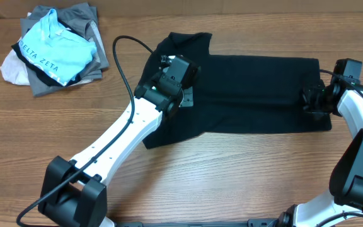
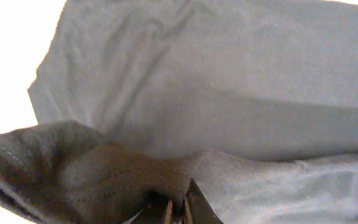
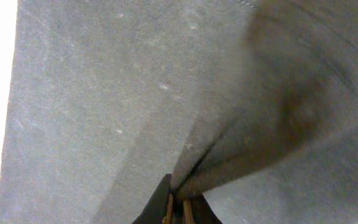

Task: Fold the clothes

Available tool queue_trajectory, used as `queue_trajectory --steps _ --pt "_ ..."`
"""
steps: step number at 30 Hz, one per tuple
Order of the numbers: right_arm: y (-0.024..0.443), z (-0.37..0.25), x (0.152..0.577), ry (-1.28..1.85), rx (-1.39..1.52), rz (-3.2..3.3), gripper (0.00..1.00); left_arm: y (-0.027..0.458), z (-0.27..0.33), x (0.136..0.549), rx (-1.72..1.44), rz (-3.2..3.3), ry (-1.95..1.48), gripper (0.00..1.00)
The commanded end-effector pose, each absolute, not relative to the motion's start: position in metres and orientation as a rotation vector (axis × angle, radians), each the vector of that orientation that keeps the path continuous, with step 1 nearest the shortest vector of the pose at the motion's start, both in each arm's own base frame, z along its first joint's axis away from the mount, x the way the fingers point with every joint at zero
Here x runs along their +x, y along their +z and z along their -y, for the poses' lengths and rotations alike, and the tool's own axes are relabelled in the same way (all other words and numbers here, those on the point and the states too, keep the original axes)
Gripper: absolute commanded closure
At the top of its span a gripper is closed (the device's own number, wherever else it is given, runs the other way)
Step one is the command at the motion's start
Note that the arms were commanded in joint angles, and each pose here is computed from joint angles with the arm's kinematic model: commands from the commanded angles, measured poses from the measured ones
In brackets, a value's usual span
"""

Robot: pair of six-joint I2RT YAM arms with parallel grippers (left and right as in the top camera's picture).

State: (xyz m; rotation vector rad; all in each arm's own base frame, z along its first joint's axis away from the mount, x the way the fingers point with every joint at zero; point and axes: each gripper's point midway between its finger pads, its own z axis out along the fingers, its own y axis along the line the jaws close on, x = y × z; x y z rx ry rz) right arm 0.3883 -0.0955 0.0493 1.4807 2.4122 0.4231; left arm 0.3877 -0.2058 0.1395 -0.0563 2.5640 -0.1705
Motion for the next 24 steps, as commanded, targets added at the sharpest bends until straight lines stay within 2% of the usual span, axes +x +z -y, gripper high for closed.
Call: queue_trajectory --steps 1,13,15,16,17,19,20,24 --pt "0.057 0.098 0.397 0.419 1.457 -2.391 0.95 0.136 0.185 0.409 -0.082 -2.528 -0.064 0.92" --pt "0.061 0.078 0.414 0.412 1.352 -2.392 0.95 0.109 0.157 0.442 -0.166 -2.518 -0.021 0.9" --pt "0.061 0.072 0.417 0.378 1.322 -2.399 0.91 0.11 0.153 0.446 -0.183 -2.505 -0.024 0.89" --pt "0.061 0.07 0.418 0.361 1.309 -2.402 0.83 0.111 0.151 0.449 -0.191 -2.499 -0.026 0.82" --pt "0.061 0.068 0.419 0.339 1.297 -2.405 0.63 0.112 0.149 0.45 -0.192 -2.496 -0.025 0.7" --pt "0.06 0.066 0.419 0.302 1.277 -2.411 0.2 0.113 0.145 0.452 -0.165 -2.494 -0.011 0.35" --pt "0.061 0.066 0.419 0.293 1.265 -2.42 0.14 0.113 0.143 0.452 -0.144 -2.5 0.001 0.32" --pt "0.076 0.077 0.411 0.264 1.306 -2.455 0.08 0.118 0.135 0.438 -0.121 -2.583 0.048 0.28"
